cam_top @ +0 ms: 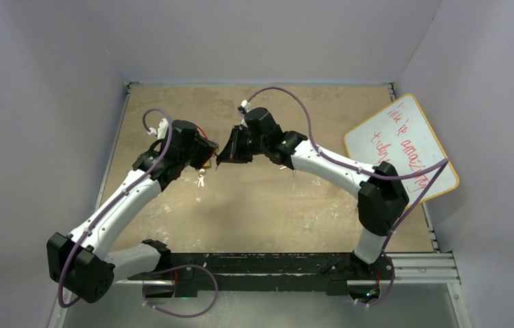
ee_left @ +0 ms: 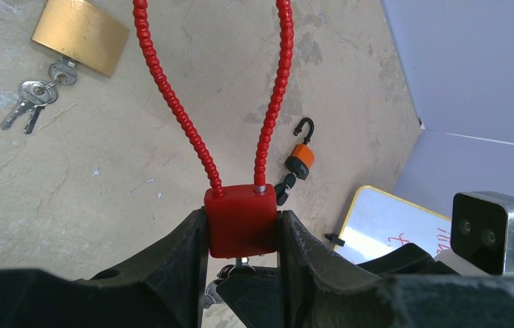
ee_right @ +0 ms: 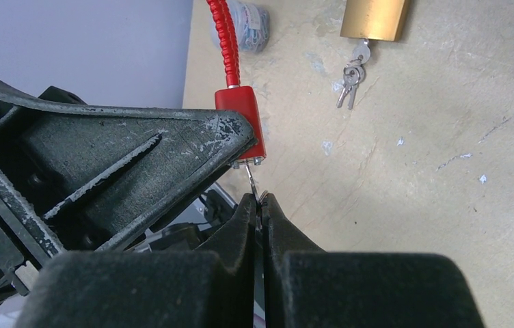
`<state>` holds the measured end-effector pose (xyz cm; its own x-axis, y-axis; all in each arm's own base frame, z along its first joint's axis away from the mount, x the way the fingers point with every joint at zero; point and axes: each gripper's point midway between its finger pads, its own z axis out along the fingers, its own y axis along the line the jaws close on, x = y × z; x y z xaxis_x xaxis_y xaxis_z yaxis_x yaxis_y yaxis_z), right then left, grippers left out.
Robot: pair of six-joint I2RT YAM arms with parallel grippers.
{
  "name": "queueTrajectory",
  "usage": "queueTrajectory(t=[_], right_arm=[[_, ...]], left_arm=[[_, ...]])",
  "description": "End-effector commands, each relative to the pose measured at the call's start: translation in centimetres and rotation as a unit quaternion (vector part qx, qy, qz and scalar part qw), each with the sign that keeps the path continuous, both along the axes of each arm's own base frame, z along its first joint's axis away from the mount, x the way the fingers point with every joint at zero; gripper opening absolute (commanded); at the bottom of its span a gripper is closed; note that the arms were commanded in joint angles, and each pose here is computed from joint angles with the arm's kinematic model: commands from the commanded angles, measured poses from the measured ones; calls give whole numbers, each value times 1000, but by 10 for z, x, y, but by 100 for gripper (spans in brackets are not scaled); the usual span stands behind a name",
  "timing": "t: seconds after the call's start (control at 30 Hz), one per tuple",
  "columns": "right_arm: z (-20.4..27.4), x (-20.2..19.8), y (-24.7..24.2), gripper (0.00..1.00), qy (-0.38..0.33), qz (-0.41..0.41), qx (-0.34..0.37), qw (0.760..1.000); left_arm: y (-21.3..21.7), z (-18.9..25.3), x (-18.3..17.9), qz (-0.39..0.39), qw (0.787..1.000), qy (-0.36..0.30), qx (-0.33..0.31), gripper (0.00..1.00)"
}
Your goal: Unlock with the key
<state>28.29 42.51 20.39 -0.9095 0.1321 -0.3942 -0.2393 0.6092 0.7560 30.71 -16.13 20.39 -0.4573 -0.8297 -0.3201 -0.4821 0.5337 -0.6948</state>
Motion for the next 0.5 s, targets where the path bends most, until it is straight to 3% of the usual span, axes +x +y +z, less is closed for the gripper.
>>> queueTrajectory(t=[0.0, 0.27, 0.47], right_arm=[[53, 16, 17, 0, -49, -11, 77, 996], [61, 20, 28, 0, 5, -13, 66, 998], [53, 31, 20, 0, -51, -17, 40, 998]], left_arm=[[-38, 21, -19, -75, 994, 1, -80, 0], [-37, 16, -21, -75, 994, 5, -78, 0], [-48, 24, -27, -103, 990, 10, -99, 0]])
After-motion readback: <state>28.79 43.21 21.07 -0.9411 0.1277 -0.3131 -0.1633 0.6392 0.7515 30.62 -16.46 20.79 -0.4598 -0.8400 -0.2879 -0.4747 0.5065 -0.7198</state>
